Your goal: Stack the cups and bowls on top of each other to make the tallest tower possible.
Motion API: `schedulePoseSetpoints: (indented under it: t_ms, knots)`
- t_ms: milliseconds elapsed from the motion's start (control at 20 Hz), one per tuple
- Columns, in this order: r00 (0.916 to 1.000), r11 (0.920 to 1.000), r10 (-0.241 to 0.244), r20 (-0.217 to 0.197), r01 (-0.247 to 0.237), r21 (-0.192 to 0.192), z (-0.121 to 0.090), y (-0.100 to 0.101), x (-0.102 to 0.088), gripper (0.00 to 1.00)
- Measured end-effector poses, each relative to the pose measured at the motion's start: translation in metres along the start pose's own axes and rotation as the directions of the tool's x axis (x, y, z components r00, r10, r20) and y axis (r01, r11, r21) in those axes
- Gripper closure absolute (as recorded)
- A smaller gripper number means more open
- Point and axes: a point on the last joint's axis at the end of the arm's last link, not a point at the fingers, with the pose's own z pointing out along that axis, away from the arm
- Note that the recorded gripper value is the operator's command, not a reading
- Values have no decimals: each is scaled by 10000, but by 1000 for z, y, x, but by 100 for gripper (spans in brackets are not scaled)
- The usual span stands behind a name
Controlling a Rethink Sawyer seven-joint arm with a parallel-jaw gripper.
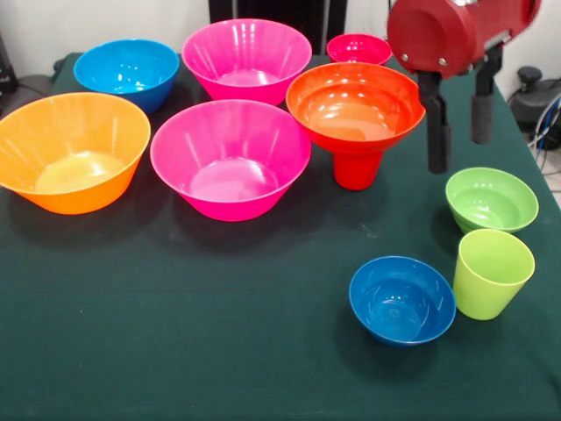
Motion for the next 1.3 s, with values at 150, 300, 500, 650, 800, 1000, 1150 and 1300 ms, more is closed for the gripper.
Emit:
schedulePoseSetpoints:
  t_ms: [150, 300, 500, 650, 800, 1000, 1150, 1300]
  knots:
    - [9989, 9988, 446, 137, -449, 175, 9, 0, 3, 0]
    - [9973, 9970, 697, 217, -704, 336, 14, -2, 8, 0]
    - [9961, 9952, 836, 285, -849, 487, 17, -6, 13, 0]
    - [9959, 9949, 857, 281, -871, 506, 18, -7, 16, 0]
    - [9958, 9949, 878, 257, -889, 482, 19, -7, 17, 0]
    - [9956, 9948, 904, 238, -914, 460, 21, -8, 19, 0]
    - [9956, 9948, 912, 223, -921, 442, 23, -7, 20, 0]
    - [9956, 9948, 919, 206, -927, 419, 25, -7, 21, 0]
